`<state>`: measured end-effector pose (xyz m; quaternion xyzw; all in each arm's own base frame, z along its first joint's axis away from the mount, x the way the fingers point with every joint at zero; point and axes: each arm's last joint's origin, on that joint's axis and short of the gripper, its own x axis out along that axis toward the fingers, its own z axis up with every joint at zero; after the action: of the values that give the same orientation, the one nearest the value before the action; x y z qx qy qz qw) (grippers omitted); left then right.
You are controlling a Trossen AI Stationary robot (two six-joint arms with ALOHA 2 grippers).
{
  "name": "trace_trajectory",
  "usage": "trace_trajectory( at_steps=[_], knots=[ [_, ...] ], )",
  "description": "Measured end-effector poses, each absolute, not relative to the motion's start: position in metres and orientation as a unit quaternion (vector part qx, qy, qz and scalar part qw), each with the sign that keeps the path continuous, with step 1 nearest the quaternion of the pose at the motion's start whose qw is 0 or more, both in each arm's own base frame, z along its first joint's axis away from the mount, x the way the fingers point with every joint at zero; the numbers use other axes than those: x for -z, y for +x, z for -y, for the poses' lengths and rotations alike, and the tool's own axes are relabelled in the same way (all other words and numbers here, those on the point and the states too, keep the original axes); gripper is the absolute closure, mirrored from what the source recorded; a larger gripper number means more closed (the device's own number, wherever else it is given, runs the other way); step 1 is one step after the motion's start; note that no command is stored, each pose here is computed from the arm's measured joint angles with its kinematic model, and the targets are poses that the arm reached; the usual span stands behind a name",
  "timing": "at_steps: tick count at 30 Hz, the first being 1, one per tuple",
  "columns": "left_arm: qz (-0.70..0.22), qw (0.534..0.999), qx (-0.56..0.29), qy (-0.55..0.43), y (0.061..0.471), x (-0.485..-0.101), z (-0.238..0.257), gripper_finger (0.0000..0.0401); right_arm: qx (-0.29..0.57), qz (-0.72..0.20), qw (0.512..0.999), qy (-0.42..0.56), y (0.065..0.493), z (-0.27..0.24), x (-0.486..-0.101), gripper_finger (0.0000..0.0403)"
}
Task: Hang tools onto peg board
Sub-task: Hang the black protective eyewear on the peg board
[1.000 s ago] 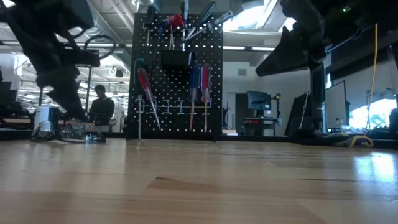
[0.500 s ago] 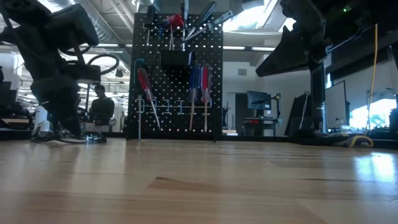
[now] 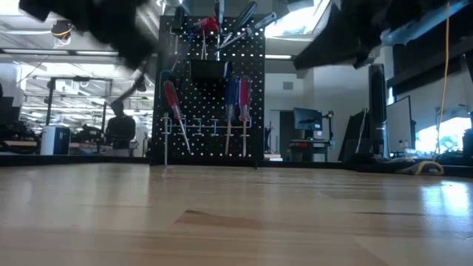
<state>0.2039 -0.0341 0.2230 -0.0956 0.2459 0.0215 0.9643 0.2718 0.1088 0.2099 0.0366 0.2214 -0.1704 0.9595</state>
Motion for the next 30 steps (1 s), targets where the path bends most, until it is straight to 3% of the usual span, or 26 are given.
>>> trace_trajectory(
  at_steps=[5, 9, 13, 17, 23, 30],
  knots=[
    [-0.029, 0.992, 0.122, -0.002, 0.214, -0.266, 0.055, 0.0396, 0.178, -0.188, 0.965, 0.047, 0.285, -0.102, -0.229, 0.0370],
    [0.074, 0.983, 0.165, 0.034, 0.219, -0.279, 0.067, 0.0396, 0.175, -0.103, 0.977, 0.066, 0.300, -0.092, -0.248, 0.0370],
    [0.068, 0.980, 0.183, 0.045, 0.226, -0.271, 0.073, 0.0397, 0.079, -0.028, 0.996, 0.034, 0.319, -0.100, -0.249, 0.0370],
    [0.079, 0.979, 0.184, 0.041, 0.233, -0.267, 0.075, 0.0397, 0.044, 0.045, 0.998, 0.014, 0.333, -0.104, -0.242, 0.0370],
    [0.074, 0.977, 0.199, 0.022, 0.247, -0.254, 0.077, 0.0397, 0.007, 0.053, 0.999, -0.009, 0.349, -0.113, -0.232, 0.0397],
    [0.068, 0.975, 0.210, -0.004, 0.256, -0.243, 0.079, 0.0398, -0.007, 0.059, 0.998, -0.022, 0.355, -0.116, -0.237, 0.0398]
  ],
)
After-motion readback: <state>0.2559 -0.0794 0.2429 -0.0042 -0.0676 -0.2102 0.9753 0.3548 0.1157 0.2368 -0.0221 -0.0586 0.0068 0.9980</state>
